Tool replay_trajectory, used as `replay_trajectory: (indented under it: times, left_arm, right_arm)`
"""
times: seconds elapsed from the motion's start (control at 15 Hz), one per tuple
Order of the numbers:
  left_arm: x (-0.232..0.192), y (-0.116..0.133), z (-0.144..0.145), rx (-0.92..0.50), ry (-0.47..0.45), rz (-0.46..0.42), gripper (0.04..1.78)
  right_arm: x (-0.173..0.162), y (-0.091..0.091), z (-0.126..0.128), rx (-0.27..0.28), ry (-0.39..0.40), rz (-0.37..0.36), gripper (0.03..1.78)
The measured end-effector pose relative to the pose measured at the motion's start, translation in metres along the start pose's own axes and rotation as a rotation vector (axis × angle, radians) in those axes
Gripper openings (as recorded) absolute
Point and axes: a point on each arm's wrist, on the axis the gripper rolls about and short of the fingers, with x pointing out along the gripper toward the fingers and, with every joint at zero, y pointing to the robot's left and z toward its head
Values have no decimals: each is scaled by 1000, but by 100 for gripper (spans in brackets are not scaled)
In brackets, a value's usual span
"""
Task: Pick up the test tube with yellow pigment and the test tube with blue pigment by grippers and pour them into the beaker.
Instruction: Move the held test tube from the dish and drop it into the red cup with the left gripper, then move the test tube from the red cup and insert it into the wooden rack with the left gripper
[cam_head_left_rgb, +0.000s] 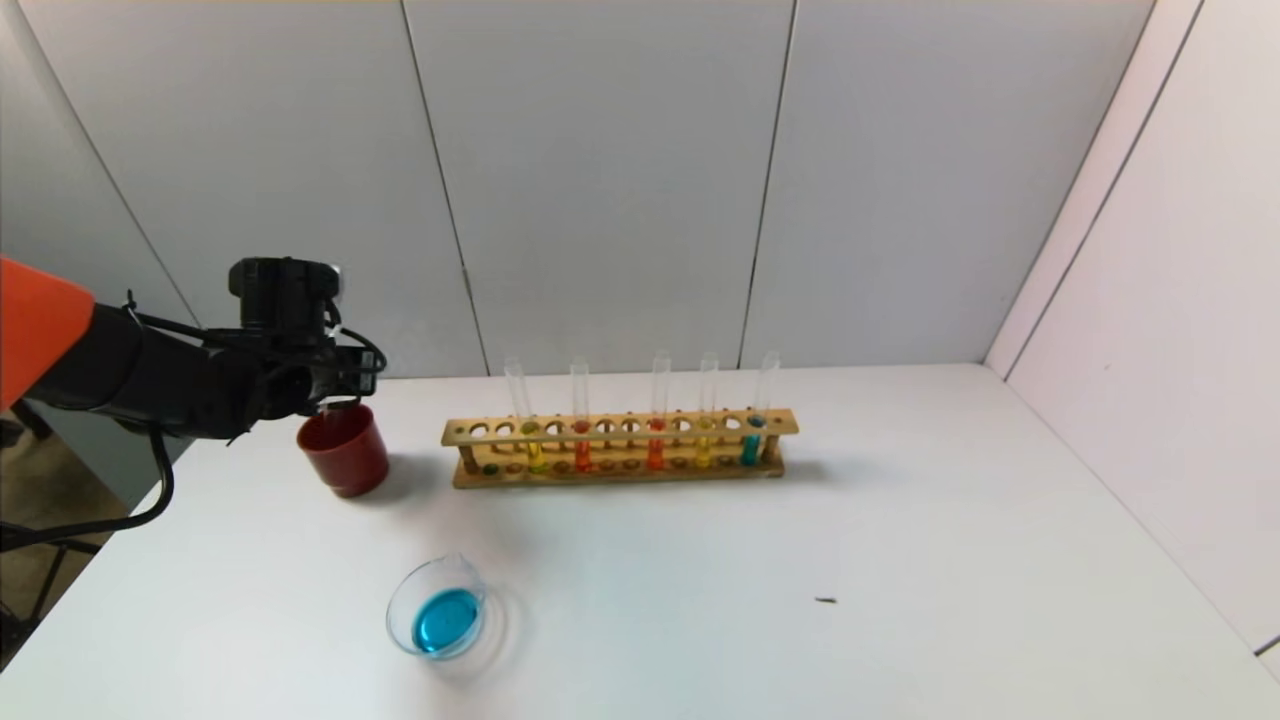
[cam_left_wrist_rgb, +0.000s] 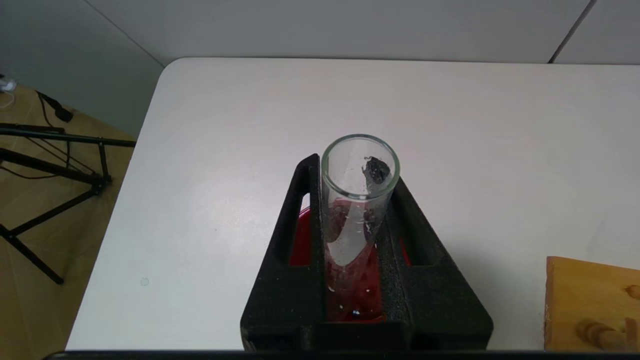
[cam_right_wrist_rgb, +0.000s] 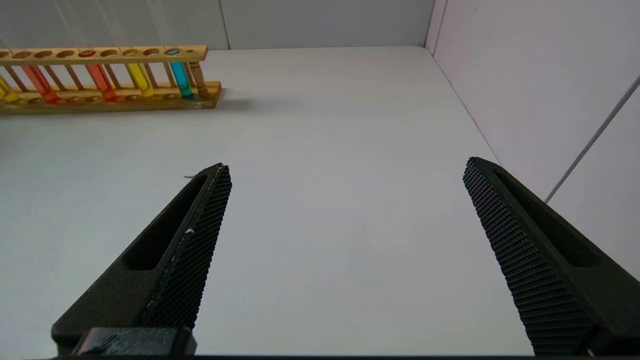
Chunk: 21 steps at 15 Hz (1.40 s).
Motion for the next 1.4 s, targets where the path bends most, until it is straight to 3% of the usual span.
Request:
replay_trajectory:
  times: [0.2, 0.53, 0.73, 1.07, 1.4]
  left_arm:
    - [-3, 1, -2, 6, -12, 0, 56]
    - [-11, 3, 1, 4, -24, 1, 135]
    - [-27, 3, 9, 1, -53, -8, 166]
    - [-76, -14, 8, 14, -86, -87, 175]
    - [-132, -54, -3, -53, -110, -175, 175]
  right_arm:
    - [0, 0, 0, 0, 0, 0, 170]
    - [0, 0, 0, 0, 1, 0, 170]
    - [0, 0, 0, 0, 0, 0, 170]
    - [0, 0, 0, 0, 1, 0, 170]
    - [0, 0, 0, 0, 1, 0, 170]
